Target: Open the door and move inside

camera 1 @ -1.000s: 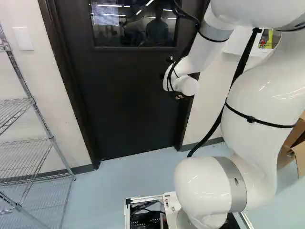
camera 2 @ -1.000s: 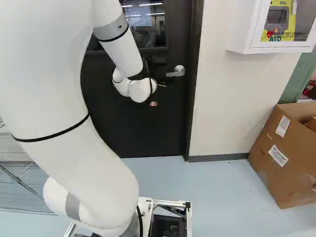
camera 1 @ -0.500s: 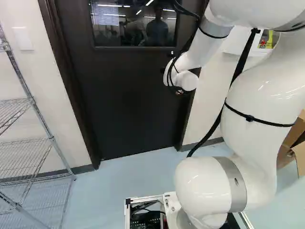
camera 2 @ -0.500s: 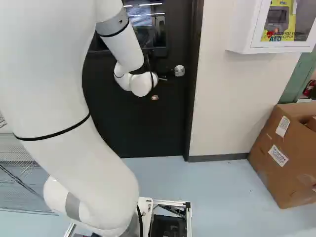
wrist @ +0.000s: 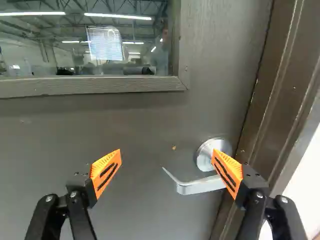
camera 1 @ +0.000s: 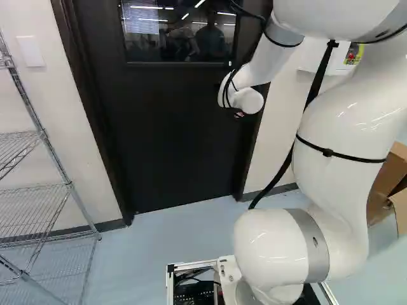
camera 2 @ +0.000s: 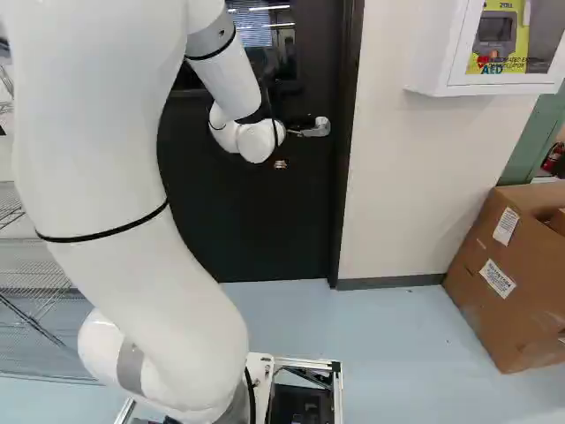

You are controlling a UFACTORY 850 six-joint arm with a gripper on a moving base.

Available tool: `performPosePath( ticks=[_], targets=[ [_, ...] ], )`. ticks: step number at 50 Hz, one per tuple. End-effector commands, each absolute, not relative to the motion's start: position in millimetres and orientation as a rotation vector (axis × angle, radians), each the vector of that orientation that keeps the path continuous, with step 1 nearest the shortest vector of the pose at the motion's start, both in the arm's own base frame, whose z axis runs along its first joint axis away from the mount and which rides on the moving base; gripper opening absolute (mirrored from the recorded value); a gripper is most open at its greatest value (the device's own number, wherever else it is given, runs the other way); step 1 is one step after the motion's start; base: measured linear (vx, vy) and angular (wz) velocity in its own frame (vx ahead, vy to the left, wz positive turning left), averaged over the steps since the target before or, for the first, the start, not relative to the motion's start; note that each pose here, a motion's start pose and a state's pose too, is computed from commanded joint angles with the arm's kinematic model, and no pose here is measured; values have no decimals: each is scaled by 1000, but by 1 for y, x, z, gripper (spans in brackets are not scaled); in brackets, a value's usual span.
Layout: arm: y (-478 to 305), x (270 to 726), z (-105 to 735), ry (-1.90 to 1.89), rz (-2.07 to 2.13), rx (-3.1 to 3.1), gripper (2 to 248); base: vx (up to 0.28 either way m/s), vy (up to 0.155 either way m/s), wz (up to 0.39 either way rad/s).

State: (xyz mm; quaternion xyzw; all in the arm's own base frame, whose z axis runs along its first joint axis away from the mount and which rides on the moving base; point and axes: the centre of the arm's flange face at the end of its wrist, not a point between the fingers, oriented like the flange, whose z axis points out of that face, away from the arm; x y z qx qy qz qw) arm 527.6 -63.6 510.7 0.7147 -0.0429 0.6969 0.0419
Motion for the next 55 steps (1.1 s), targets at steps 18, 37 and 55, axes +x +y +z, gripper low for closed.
performPosePath(
  ticks=[18,37,55],
  targets=[
    [-64,530,511,-132,2134,2186,247,0,0,0],
    [-64,532,497,-116,2106,2217,247,0,0,0],
    [-62,542,477,-70,2081,2251,247,0,0,0]
  ],
)
